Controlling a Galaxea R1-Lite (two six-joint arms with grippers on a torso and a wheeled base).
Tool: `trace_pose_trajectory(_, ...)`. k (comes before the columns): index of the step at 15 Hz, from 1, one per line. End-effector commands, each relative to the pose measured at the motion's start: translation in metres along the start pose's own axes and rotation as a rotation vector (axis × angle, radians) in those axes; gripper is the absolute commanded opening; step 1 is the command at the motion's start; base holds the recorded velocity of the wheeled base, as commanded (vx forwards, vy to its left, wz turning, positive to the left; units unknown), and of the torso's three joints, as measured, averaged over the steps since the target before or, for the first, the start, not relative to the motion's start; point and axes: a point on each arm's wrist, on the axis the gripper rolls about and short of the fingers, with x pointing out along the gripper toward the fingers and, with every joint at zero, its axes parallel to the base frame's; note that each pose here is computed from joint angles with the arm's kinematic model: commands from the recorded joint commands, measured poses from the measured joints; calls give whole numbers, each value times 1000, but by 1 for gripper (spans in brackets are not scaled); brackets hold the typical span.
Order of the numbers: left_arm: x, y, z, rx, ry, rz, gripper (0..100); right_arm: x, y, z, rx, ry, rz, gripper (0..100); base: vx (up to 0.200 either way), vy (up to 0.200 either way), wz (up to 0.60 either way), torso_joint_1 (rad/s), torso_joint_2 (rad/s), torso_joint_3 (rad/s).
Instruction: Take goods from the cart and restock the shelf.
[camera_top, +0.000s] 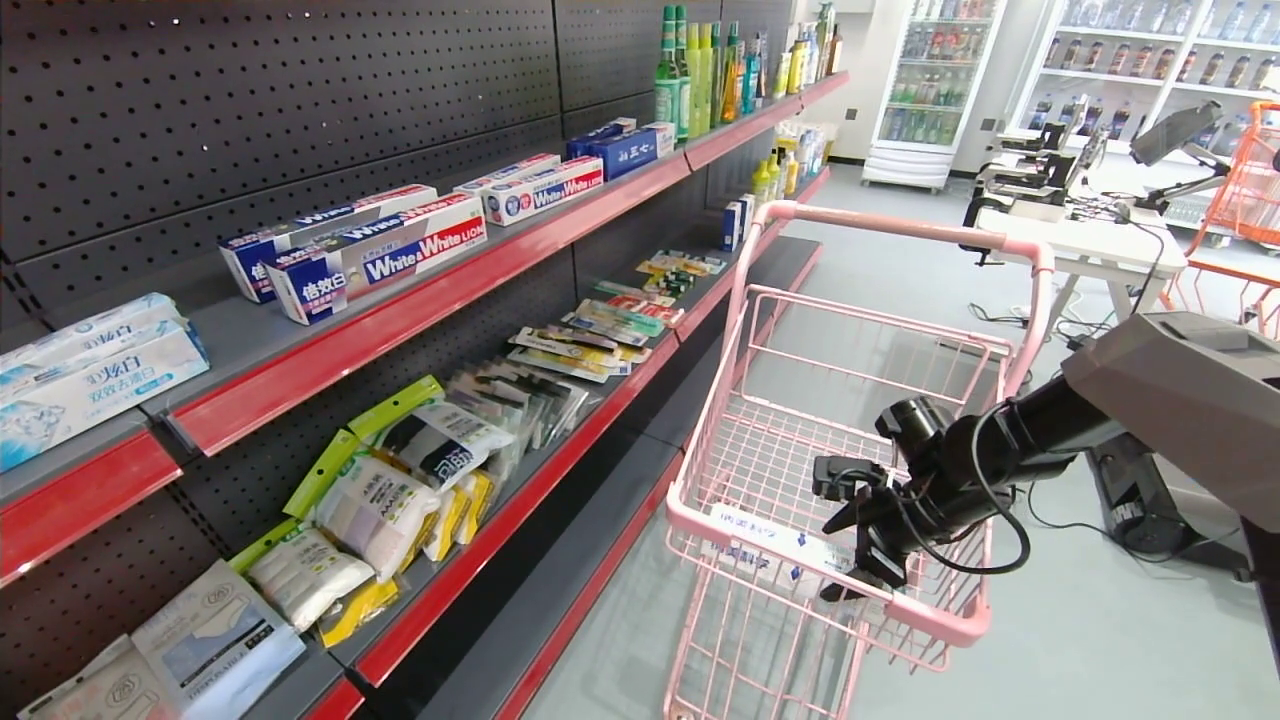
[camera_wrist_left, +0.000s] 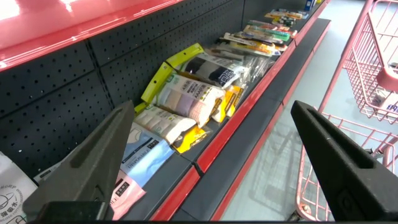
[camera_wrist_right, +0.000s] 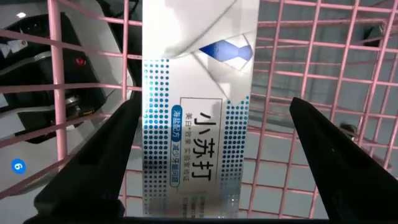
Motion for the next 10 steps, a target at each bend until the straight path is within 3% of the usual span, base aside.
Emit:
trace_pose_trajectory(1, 0, 0, 0, 0, 0, 1, 100, 6, 0, -1, 1, 6, 12, 100, 0, 0, 0, 0, 0, 0)
trace_pose_trajectory(10, 0, 0, 0, 0, 0, 1, 100, 12, 0, -3, 5, 12, 22, 100, 0, 0, 0, 0, 0, 0)
